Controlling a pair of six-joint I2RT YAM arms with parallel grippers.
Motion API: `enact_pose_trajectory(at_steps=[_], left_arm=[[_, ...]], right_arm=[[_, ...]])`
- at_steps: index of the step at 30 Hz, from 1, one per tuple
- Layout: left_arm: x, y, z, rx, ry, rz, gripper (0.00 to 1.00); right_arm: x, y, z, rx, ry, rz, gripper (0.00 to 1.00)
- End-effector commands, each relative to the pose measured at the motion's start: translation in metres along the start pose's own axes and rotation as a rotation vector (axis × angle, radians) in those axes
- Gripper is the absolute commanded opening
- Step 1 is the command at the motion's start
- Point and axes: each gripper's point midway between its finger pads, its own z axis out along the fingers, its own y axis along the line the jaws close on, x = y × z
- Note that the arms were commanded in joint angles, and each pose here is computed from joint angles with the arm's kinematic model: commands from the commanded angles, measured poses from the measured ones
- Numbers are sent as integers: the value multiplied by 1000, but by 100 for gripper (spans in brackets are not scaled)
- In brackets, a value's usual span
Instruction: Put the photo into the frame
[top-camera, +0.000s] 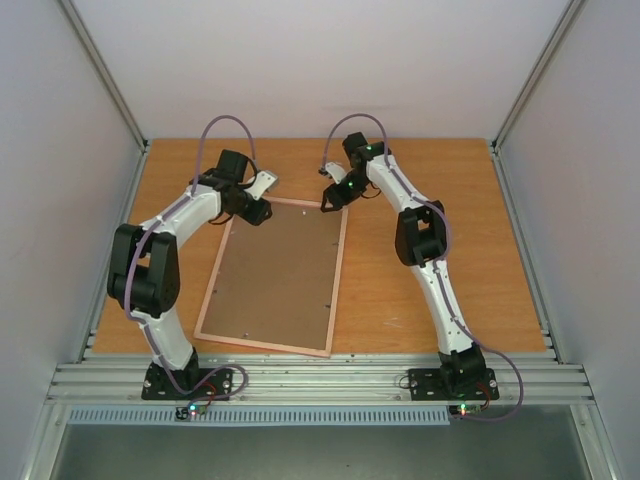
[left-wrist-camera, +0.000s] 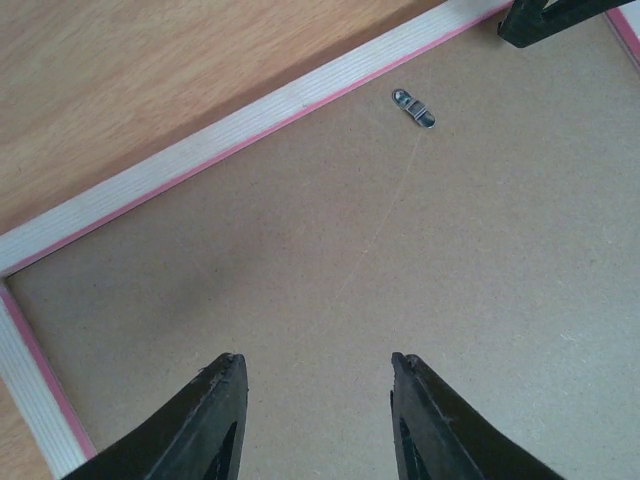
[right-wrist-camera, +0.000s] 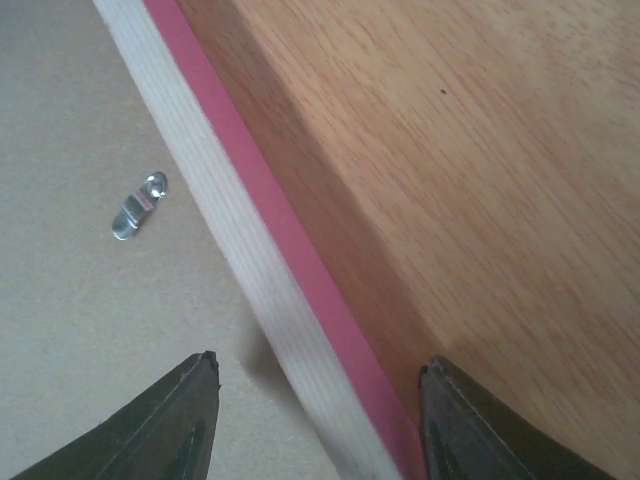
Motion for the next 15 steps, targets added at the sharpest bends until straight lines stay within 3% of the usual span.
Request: enact_pose_trajectory(at_steps=[1,5,9,15], left_arm=[[-7,0,-11,-9,-37,0,41],[-11,1,-12,-7,-40,2,41],[-15,3,-13,-13,-44,1,41],[-19,12,-19,-57,-49,-15,43]], right_arm=[[4,-9,7,67,41,-21,55],[9,-7,16,124,97,-114,51],[18,-11,23,190,170,-188,38],[30,-40,1,257,188,-105,17]])
